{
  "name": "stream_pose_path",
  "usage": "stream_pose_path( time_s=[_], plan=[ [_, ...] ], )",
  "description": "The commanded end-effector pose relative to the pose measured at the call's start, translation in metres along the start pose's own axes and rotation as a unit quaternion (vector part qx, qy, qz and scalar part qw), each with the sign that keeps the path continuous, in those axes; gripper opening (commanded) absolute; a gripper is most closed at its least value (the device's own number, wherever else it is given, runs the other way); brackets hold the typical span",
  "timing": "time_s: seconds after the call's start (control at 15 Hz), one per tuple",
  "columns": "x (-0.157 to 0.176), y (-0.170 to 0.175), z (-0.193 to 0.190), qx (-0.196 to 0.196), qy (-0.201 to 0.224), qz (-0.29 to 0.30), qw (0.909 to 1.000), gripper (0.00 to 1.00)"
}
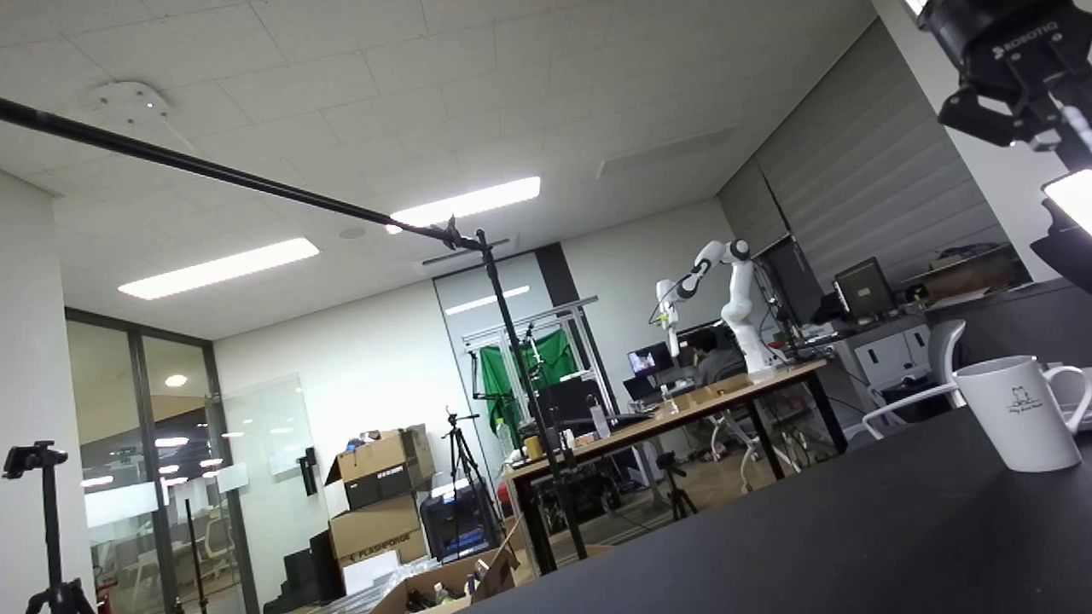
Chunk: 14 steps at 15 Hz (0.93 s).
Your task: Scrub the inside of the flask using the brush
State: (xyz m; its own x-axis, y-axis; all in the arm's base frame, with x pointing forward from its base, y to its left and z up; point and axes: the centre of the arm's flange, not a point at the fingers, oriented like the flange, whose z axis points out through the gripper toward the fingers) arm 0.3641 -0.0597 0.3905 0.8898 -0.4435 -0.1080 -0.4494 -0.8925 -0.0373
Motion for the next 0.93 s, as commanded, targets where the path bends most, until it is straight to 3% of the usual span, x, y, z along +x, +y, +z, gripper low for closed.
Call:
stream_pose_path(
  time_s=[0.0, 0.53, 0.87],
  plan=[
    [0.005, -0.011, 0.001, 0.009, -0.011, -0.019, 0.9997, 0.04],
    [-0.052, -0.030, -0.079, -0.031, -0.007, -0.064, 0.9974, 0.04],
    [-0.031, -0.021, -0.043, -0.008, 0.008, -0.060, 0.9981, 0.04]
  ],
)
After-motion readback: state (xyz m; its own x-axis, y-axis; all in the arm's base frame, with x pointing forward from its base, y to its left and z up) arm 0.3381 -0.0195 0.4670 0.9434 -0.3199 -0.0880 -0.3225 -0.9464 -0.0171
